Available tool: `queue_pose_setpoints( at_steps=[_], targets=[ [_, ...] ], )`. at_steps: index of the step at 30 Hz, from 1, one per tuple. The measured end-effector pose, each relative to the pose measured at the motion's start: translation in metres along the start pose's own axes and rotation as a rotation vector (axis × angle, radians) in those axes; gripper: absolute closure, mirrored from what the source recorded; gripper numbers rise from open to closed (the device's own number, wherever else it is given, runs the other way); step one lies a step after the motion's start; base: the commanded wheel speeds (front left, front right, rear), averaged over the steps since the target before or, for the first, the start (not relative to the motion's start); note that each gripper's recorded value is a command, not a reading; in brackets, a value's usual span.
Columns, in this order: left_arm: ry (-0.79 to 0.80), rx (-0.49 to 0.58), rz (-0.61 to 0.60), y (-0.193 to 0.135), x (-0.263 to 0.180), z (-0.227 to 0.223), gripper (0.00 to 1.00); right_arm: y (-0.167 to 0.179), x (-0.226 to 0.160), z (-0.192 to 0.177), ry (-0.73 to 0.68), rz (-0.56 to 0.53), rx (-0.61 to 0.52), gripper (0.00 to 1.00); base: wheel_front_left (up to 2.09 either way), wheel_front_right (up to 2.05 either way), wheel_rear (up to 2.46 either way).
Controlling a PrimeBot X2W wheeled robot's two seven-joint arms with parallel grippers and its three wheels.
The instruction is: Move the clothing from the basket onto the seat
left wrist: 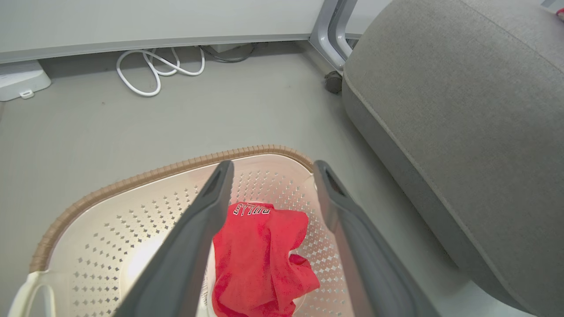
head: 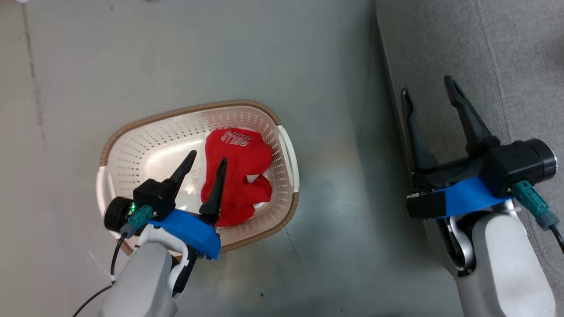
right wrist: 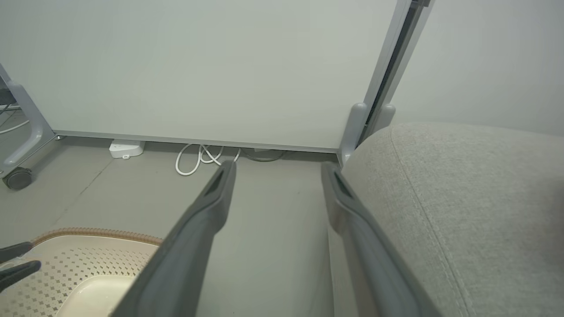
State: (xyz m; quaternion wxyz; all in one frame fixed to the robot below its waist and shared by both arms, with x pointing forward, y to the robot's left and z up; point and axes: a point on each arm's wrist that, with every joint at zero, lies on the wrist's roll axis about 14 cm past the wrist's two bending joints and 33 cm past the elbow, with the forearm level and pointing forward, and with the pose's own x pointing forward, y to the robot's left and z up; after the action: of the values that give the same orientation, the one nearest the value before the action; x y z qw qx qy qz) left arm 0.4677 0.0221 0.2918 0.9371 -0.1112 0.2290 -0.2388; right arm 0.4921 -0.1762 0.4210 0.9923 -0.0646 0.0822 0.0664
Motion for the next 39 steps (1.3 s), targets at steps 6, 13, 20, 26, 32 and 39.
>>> queue_pose_setpoints(
  at_steps=[6,13,20,26,32,39],
  targets=[
    [0.145,0.004,-0.088,-0.010,0.029,-0.056,0.00,-0.006,0.011,-0.024,0.032,-0.005,-0.008,0.00,0.00,0.00,0.00],
    [0.297,-0.005,-0.123,-0.004,0.046,-0.119,0.00,-0.011,0.016,-0.053,0.075,-0.006,-0.006,0.00,0.00,0.00,0.00],
    [0.403,-0.028,-0.110,0.005,0.060,-0.166,0.00,-0.017,0.011,-0.089,0.150,-0.022,0.020,0.00,0.00,0.00,0.00],
    [0.491,-0.022,-0.049,0.017,0.064,-0.195,0.00,-0.017,0.008,-0.107,0.186,-0.021,0.034,0.00,0.00,0.00,0.00],
    [0.547,-0.040,-0.016,0.019,0.066,-0.205,1.00,-0.013,0.009,-0.112,0.193,-0.013,0.044,0.00,0.00,0.00,0.00],
    [0.543,-0.046,-0.014,0.020,0.066,-0.200,1.00,-0.012,0.012,-0.109,0.181,-0.006,0.037,0.00,0.00,0.00,0.00]
  ],
)
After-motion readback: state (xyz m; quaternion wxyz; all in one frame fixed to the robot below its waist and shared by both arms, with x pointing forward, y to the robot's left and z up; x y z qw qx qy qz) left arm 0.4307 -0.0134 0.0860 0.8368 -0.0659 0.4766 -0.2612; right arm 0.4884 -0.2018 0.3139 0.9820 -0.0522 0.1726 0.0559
